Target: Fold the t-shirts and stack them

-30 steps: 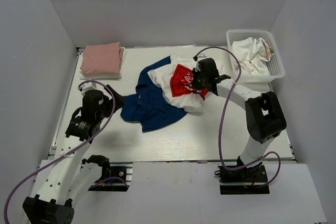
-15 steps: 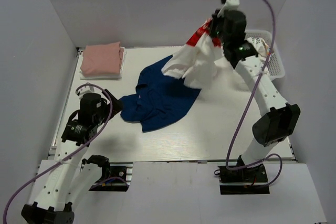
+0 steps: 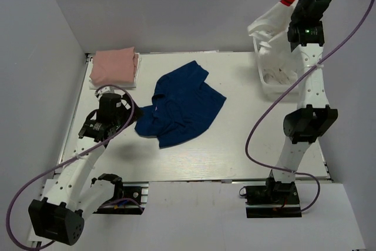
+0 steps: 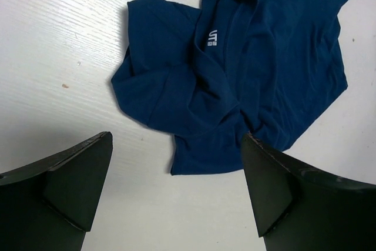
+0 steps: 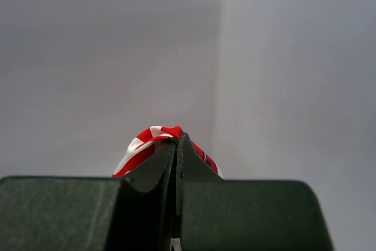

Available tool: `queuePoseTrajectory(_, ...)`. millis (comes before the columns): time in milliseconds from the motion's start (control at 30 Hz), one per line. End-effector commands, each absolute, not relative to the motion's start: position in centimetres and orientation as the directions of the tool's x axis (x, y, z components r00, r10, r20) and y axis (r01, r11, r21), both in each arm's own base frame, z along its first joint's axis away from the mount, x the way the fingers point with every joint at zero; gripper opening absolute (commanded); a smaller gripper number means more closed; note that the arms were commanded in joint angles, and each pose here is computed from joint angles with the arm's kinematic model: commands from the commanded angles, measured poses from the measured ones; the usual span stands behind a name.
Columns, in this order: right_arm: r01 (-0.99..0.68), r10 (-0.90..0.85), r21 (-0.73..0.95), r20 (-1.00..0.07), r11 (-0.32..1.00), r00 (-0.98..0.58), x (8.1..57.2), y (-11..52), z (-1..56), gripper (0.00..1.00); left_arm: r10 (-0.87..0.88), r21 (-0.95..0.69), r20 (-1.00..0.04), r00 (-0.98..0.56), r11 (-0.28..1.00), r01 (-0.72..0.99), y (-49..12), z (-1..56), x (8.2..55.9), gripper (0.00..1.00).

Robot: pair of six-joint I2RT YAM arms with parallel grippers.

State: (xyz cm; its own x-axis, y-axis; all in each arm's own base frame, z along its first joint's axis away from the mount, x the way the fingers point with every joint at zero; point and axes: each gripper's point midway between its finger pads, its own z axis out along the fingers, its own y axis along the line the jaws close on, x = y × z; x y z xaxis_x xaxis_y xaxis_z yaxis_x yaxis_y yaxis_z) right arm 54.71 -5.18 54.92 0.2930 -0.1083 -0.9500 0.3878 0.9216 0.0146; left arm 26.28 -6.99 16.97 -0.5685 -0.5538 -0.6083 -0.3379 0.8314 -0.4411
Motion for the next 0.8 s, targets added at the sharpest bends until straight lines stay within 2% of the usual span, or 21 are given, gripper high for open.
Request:
queuePoseTrajectory(0, 0.559, -0.205, 0.087, -0.874, 0.825, 0.439, 53.4, -11.4, 59.1, 0.0, -0.544, -0.465, -0.633, -0.55, 0.836, -0.291, -7.7, 18.8, 27.8, 1.0)
queuePoseTrajectory(67, 0.595, -0.222, 0.084, -0.879, 0.799, 0.422, 53.6, -14.1, 58.4, 0.0, -0.544, -0.465, -0.633, -0.55, 0.836, -0.291, -7.9, 18.9, 28.3, 1.0)
queuePoseTrajectory(200, 0.508, -0.177, 0.034, -0.916, 0.86, 0.361, 57.1, -15.3, 53.6, 0.0, -0.537, -0.491, -0.633, -0.558, 0.835, -0.247, -9.1, 18.8, 30.1, 1.0)
queuePoseTrajectory(300, 0.407, -0.086, 0.036, -0.957, 0.913, 0.278, 60.1, -15.1, 47.0, 0.0, -0.534, -0.501, -0.619, -0.576, 0.833, -0.233, -9.9, 17.7, 31.2, 1.0)
queuePoseTrajectory(467, 0.23, 0.032, 0.042, -0.998, 0.972, 0.048, 64.9, -12.4, 34.2, 0.0, -0.522, -0.484, -0.583, -0.622, 0.838, -0.25, -10.5, 15.7, 32.2, 1.0)
queuePoseTrajectory(500, 0.194, 0.052, 0.043, -0.998, 0.98, -0.038, 66.3, -11.6, 29.6, 0.0, -0.52, -0.478, -0.576, -0.631, 0.84, -0.257, -10.5, 15.2, 32.2, 1.0)
queuePoseTrajectory(633, 0.128, 0.098, 0.071, -0.971, 0.989, -0.217, 67.2, -10.2, 21.3, 0.0, -0.512, -0.449, -0.546, -0.663, 0.847, -0.284, -10.7, 13.5, 32.9, 1.0)
queuePoseTrajectory(700, 0.06, 0.105, 0.092, -0.959, 0.994, -0.262, 66.6, -8.6, 19.3, 0.0, -0.501, -0.437, -0.544, -0.673, 0.854, -0.282, -10.7, 13.1, 33.2, 1.0)
queuePoseTrajectory(733, 0.053, 0.103, 0.092, -0.963, 0.994, -0.248, 66.5, -8.1, 19.5, 0.12, -0.499, -0.437, -0.534, -0.683, 0.854, -0.282, -10.9, 12.8, 33.1, 1.0)
queuePoseTrajectory(767, 0.063, 0.103, 0.091, -0.964, 0.994, -0.245, 65.4, -8.0, 20.2, 0.36, -0.49, -0.428, -0.533, -0.69, 0.86, -0.279, -10.9, 12.5, 33.1, 1.0)
